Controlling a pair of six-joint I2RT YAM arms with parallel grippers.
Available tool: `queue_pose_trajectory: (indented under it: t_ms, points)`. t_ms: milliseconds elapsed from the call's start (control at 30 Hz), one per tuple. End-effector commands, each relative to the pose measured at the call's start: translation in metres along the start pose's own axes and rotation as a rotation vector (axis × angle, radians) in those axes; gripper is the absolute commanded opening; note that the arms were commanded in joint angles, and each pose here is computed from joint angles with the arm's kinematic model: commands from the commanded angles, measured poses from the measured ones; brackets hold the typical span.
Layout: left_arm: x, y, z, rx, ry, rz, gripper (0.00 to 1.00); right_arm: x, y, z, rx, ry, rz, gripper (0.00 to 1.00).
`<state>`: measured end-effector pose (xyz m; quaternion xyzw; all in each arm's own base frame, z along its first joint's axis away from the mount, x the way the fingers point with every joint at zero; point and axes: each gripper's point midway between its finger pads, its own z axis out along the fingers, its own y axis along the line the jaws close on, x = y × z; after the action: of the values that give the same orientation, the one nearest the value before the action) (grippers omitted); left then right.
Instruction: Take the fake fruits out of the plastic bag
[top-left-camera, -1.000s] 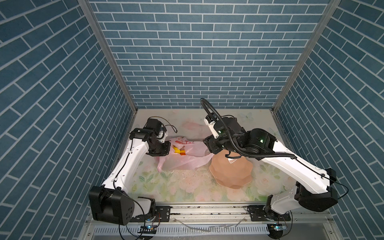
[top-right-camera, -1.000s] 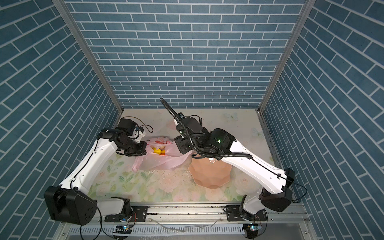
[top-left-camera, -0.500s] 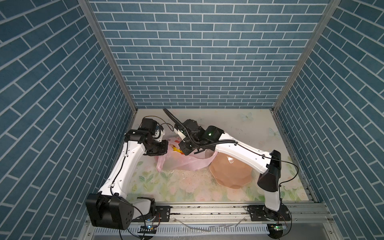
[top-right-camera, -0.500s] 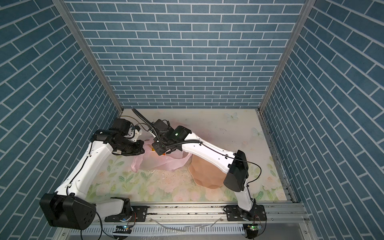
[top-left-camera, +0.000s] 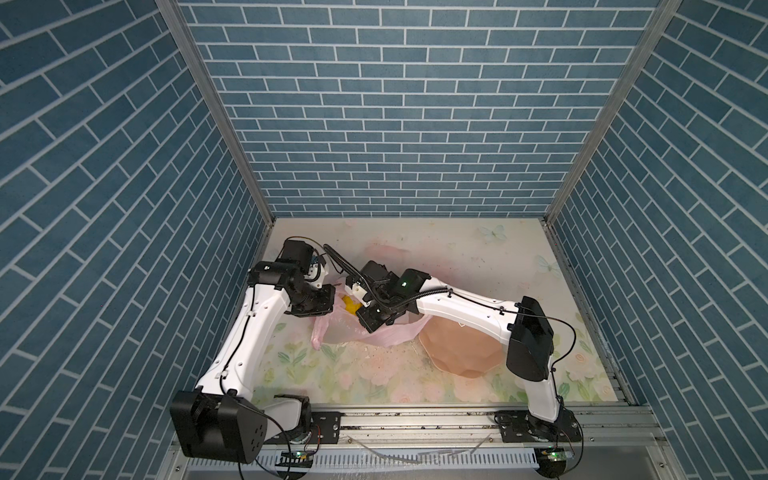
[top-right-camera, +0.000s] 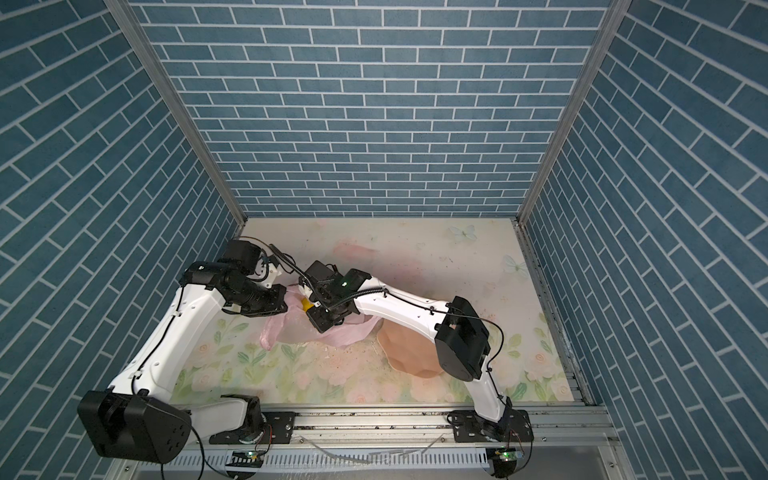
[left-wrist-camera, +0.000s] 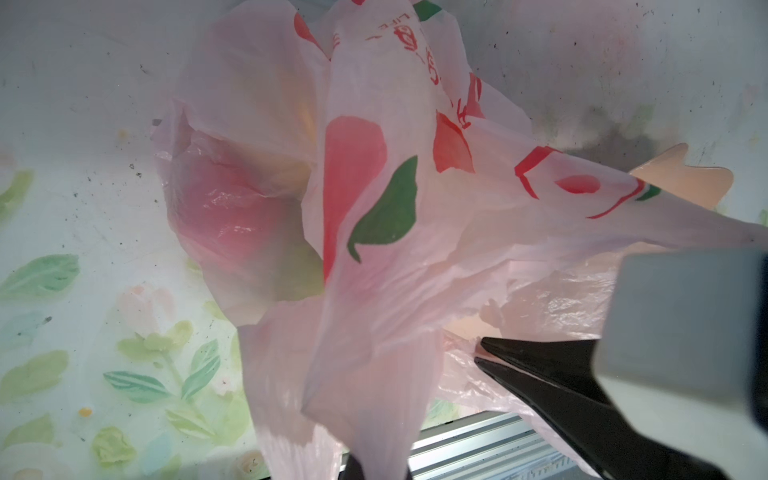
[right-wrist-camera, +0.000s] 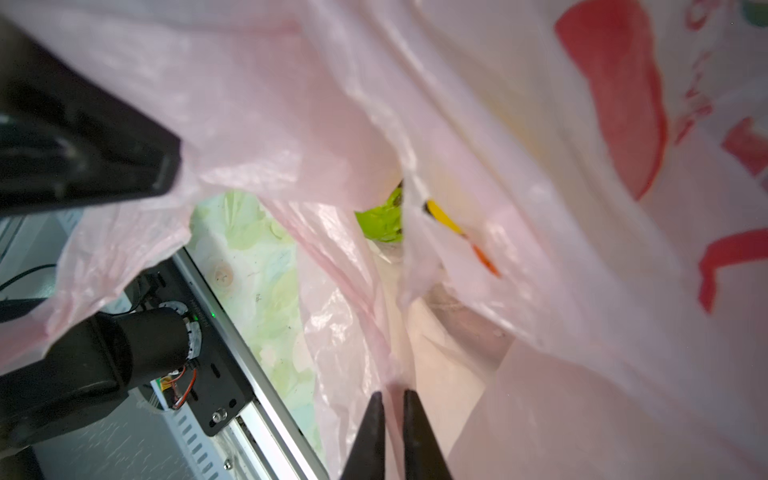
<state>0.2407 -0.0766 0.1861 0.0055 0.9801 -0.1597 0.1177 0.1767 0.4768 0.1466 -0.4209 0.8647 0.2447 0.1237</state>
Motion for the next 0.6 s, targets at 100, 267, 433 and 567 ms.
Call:
queue_pose_trajectory:
  t_ms: [100, 267, 433, 567]
  points:
    - [0.021, 0.016, -0.003, -0.078, 0.038, -0.031, 0.10, 0.027, 0.033, 0.004, -0.193, 0.060, 0.023, 0.11]
    - [0.015, 0.037, -0.003, -0.193, 0.008, -0.067, 0.12, 0.050, 0.045, 0.010, -0.278, 0.128, 0.024, 0.11]
    - [0.011, 0.042, 0.005, -0.205, -0.004, -0.101, 0.11, 0.066, 0.041, 0.015, -0.277, 0.181, 0.013, 0.11]
    - [0.015, 0.044, 0.011, -0.204, 0.017, -0.102, 0.08, 0.056, 0.032, 0.010, -0.218, 0.151, -0.012, 0.14]
